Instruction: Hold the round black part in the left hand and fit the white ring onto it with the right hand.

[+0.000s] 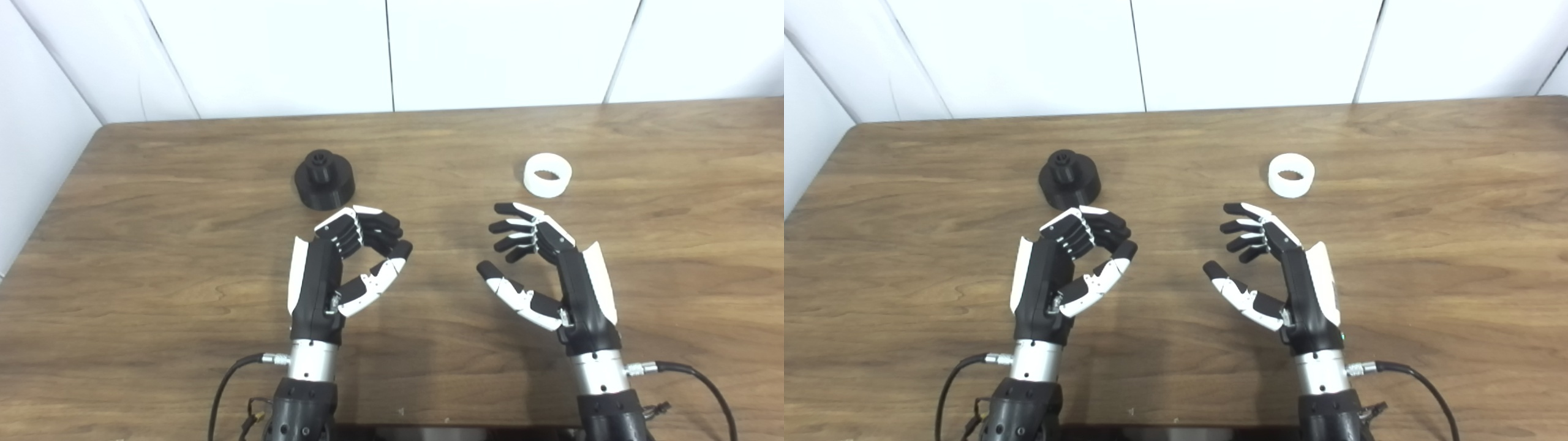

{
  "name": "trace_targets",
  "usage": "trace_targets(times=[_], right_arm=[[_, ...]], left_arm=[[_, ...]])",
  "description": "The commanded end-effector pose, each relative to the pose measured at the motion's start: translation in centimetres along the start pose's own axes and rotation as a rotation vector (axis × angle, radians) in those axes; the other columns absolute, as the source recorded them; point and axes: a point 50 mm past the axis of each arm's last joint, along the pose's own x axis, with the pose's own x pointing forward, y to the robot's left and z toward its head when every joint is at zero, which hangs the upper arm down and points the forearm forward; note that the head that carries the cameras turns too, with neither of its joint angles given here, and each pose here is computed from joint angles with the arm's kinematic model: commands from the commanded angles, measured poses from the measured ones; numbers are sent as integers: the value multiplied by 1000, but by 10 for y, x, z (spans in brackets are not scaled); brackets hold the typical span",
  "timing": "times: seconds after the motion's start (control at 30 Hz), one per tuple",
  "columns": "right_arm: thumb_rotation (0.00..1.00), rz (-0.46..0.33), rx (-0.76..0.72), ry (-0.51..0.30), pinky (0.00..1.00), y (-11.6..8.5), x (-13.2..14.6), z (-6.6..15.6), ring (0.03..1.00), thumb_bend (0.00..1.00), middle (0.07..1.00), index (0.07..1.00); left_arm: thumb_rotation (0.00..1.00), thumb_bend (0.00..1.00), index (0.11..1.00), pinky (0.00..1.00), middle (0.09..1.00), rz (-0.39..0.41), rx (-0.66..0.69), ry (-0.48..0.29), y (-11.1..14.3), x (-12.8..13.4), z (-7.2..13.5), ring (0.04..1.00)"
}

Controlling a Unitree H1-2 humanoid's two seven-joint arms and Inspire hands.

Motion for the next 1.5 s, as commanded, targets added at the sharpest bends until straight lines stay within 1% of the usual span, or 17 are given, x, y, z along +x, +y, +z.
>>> trace_targets(times=[0.0, 0.4, 0.6, 0.73, 0.87, 1.03, 1.13, 1.27, 1.47], right_arm=[[280, -71, 98, 18, 474, 16, -13, 18, 571, 513, 659, 747], [239, -71, 104, 14, 475, 16, -13, 17, 569, 511, 658, 717], [243, -70, 103, 17, 480, 15, -13, 17, 572, 512, 659, 709], [242, -68, 98, 16, 479, 11, -14, 14, 571, 511, 658, 707], [231, -69, 93, 13, 472, 2, -16, 7, 566, 511, 660, 710], [257, -73, 104, 23, 497, -8, -20, -2, 590, 519, 679, 725], [265, -73, 107, 17, 504, -10, -20, -4, 589, 530, 677, 722], [267, -76, 110, 19, 498, -10, -21, -5, 585, 537, 675, 718], [245, -74, 116, 23, 491, -10, -20, -5, 584, 540, 674, 715]], left_arm=[[73, 494, 488, 414, 522, 22, 14, 5, 6, -17, 3, 481], [72, 494, 488, 415, 525, 22, 14, 2, 6, -17, 3, 484], [72, 494, 488, 415, 527, 23, 14, 9, 6, -18, 3, 485], [73, 494, 488, 413, 529, 24, 9, 10, 1, -18, 2, 487], [75, 494, 489, 409, 536, 18, 4, 8, -9, -18, -2, 489], [76, 494, 490, 403, 534, 16, 29, 17, -18, -19, -7, 483], [76, 494, 491, 403, 532, 18, 44, 14, -19, -19, -7, 483], [74, 494, 491, 407, 532, 20, 28, 13, -19, -18, -6, 486], [74, 495, 490, 397, 530, 34, 15, 17, -18, -16, -4, 479]])
